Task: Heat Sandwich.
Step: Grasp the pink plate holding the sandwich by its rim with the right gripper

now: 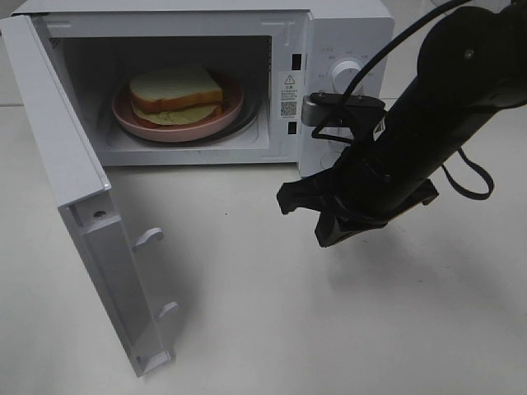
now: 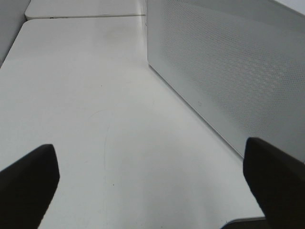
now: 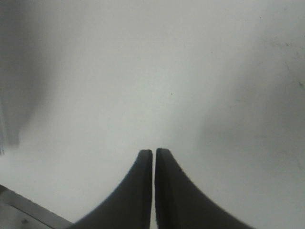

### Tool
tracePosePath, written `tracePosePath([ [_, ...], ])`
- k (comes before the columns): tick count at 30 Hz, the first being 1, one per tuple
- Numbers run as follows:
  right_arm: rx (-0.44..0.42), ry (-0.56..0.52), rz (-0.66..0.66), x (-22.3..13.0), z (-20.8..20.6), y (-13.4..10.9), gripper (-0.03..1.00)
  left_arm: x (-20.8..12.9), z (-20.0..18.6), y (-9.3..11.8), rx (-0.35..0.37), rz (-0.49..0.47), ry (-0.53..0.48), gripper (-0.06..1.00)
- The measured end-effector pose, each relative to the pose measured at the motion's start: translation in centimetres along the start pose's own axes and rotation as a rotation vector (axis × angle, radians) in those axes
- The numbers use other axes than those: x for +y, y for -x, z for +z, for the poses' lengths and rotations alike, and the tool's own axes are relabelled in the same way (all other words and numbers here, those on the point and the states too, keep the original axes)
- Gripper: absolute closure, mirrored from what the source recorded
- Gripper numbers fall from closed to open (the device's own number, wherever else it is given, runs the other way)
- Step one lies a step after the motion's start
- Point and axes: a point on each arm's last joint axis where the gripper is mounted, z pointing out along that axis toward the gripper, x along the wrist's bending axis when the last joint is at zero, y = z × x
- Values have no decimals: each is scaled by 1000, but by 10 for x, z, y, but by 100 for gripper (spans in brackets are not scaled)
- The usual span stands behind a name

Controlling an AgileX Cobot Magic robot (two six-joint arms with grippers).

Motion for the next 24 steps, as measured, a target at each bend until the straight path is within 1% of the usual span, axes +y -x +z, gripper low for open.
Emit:
tracePosePath([
  [3, -22, -46, -138, 0, -4, 1, 91, 0, 0, 0, 0, 0, 0, -5],
  [4, -22, -46, -138, 0, -4, 1, 91, 0, 0, 0, 0, 0, 0, -5],
  [5, -30, -81, -238, -1, -7, 1, 91, 0, 0, 0, 0, 0, 0, -5],
  [7, -36, -113, -339, -2, -9, 1, 91, 0, 0, 0, 0, 0, 0, -5],
  [8, -41, -139, -455, -1, -12, 2, 90, 0, 0, 0, 0, 0, 0, -5],
  [9, -41, -139, -455, -1, -12, 2, 90, 0, 0, 0, 0, 0, 0, -5],
  [12, -42, -176, -660, -2, -15, 3, 90, 0, 0, 0, 0, 0, 0, -5],
  [13, -40, -195, -799, -1, -16, 4, 90, 0, 0, 0, 0, 0, 0, -5],
  [14, -40, -195, -799, -1, -16, 4, 90, 0, 0, 0, 0, 0, 0, -5],
  [15, -37, -204, -852, -2, -16, 5, 90, 0, 0, 0, 0, 0, 0, -5],
  [16, -32, -209, -918, -2, -17, 5, 90, 0, 0, 0, 0, 0, 0, -5],
  [17, -22, -217, -1041, -2, -17, 5, 89, 0, 0, 0, 0, 0, 0, -5],
  [18, -16, -220, -1114, -2, -17, 5, 89, 0, 0, 0, 0, 0, 0, -5],
  [19, -16, -220, -1114, -2, -17, 5, 89, 0, 0, 0, 0, 0, 0, -5],
  [21, -2, -224, -1243, -2, -17, 5, 89, 0, 0, 0, 0, 0, 0, -5],
  [22, 8, -229, -1368, -2, -17, 6, 88, 0, 0, 0, 0, 0, 0, -5],
  [23, 11, -231, -1404, -2, -17, 6, 88, 0, 0, 0, 0, 0, 0, -5],
  [24, 11, -231, -1404, -2, -17, 6, 88, 0, 0, 0, 0, 0, 0, -5],
])
